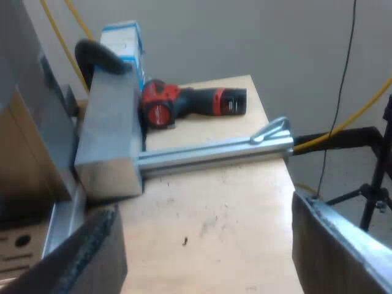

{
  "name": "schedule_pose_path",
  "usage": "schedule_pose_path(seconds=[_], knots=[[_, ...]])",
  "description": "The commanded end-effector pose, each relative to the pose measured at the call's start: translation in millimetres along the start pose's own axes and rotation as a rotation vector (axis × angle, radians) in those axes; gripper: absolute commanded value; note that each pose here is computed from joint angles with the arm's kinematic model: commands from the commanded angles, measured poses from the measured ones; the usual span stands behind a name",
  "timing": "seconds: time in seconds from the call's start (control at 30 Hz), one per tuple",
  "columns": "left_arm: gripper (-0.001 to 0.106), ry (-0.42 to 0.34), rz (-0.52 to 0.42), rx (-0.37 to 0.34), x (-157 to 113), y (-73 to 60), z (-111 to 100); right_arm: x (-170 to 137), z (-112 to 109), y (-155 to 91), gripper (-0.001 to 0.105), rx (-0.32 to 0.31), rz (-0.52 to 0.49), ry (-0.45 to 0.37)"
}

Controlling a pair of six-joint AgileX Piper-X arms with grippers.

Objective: Place mug into machine

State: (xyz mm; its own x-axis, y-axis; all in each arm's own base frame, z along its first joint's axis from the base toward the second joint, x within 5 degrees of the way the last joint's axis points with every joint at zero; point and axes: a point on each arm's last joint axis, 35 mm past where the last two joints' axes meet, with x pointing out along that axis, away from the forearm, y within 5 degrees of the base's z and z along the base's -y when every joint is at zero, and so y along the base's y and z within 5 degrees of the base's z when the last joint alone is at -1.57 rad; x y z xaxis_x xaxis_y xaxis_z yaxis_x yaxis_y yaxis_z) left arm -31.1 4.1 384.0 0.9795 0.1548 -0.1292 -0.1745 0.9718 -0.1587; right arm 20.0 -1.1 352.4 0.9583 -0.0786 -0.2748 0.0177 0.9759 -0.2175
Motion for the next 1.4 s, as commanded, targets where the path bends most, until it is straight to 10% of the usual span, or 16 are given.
schedule_pose_path(seconds=[0.03,0.27,0.67,1.4], knots=[[0.081,0.159,0.034,0.021,11,3.8,-26,-13,-13,3,0.061,-0.005,-0.029,-0.038],[0.081,0.264,0.052,0.034,6,5.9,-37,-7,-20,3,0.061,0.011,-0.046,0.001],[0.081,0.143,0.033,-0.028,33,2.3,-37,13,-21,7,0.061,0.008,0.052,-0.111],[0.081,0.293,-0.136,0.007,77,-1.3,-89,69,-101,28,0.061,0.033,0.201,0.18]])
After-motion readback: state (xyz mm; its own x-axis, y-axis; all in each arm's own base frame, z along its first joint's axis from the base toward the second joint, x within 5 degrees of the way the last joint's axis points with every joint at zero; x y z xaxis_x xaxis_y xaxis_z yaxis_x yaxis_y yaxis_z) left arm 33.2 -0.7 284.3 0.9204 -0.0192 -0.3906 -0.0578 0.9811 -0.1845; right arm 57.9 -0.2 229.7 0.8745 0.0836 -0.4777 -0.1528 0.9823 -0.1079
